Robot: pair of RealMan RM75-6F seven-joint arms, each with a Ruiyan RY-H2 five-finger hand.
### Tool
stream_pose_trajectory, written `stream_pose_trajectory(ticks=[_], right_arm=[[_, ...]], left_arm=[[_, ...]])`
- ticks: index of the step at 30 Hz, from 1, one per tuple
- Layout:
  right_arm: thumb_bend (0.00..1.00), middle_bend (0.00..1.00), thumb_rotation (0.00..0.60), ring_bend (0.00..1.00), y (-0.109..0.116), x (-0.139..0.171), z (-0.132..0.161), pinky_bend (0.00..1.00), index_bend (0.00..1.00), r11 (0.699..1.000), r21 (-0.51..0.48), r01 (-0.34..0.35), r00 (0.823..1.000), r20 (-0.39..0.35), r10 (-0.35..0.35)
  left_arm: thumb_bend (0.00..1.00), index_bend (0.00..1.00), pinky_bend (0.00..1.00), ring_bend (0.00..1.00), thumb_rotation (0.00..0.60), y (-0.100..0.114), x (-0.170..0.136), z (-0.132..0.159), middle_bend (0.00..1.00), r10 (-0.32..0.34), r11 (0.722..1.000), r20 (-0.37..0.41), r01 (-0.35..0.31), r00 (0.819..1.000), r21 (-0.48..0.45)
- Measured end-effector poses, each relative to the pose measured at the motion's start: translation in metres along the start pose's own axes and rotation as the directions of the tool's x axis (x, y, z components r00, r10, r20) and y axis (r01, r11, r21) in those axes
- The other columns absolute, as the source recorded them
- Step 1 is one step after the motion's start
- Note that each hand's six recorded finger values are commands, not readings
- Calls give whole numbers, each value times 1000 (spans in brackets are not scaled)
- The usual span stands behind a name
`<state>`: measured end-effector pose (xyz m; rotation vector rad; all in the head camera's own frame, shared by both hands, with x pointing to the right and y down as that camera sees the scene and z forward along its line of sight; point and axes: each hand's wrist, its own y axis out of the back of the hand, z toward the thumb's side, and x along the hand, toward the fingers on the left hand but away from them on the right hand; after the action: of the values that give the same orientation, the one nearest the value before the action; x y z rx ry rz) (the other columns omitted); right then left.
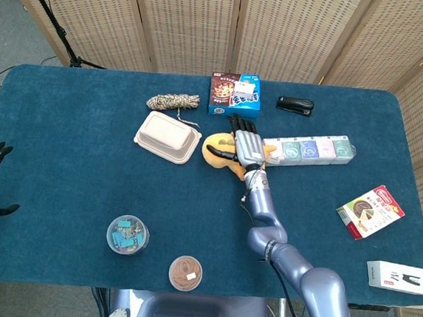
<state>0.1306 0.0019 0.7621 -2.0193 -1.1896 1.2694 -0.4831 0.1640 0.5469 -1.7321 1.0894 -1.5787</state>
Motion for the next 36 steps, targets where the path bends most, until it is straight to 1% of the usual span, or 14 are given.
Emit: stream_pose_trajectory(ticks=[7, 10, 13, 16, 19, 22, 28, 32, 36], right_arm=[[0, 0, 100, 0, 14, 12, -22, 0, 0, 999, -28, 18, 1000, 16, -18], [0, 0, 99, 0, 17, 17, -22, 0, 0, 999, -36, 17, 1000, 13, -17], [0, 0, 99, 0, 17, 21, -17, 0, 0, 999, -52, 10, 1000, -2, -10], [0, 0, 99, 0, 18, 24, -6, 0, 0, 998, -60, 4, 1000, -26, -6], [0, 0, 100, 0, 19, 23, 5, 0, 0, 999, -47, 6, 999, -44, -8], [0, 0, 101, 0, 17, 21, 23, 0, 0, 999, -32, 6, 997, -75, -9], [0, 0, 100, 0, 2, 16, 64, 0, 0, 1000, -16, -8, 991, -134, 6], [0, 0, 102, 0, -12, 14, 92, 0, 0, 1000, 13, -20, 983, -181, 22], [0, 0, 101, 0, -22, 12, 106, 0, 0, 999, 48, -21, 980, -197, 30]], left_arm=[[0, 0, 0, 0, 600, -3, 1, 4, 0, -7, 1000, 3, 7, 1000, 13], [0, 0, 0, 0, 600, -4, 1, 5, 0, -9, 1000, 6, 9, 1000, 15], [0, 0, 0, 0, 600, -4, 1, 6, 0, -10, 1000, 7, 10, 1000, 13], [0, 0, 0, 0, 600, -4, 0, 6, 0, -9, 1000, 9, 9, 1000, 11], [0, 0, 0, 0, 600, -3, 0, 5, 0, -8, 1000, 10, 8, 1000, 7], [0, 0, 0, 0, 600, -2, -1, 4, 0, -6, 1000, 10, 6, 1000, 1], [0, 0, 0, 0, 600, 1, -1, 2, 0, -3, 1000, 9, 3, 1000, -11], [0, 0, 0, 0, 600, 1, -1, 1, 0, -7, 1000, 9, 7, 1000, -13], [0, 0, 0, 0, 600, 2, 0, -1, 0, -5, 1000, 4, 5, 1000, -13]])
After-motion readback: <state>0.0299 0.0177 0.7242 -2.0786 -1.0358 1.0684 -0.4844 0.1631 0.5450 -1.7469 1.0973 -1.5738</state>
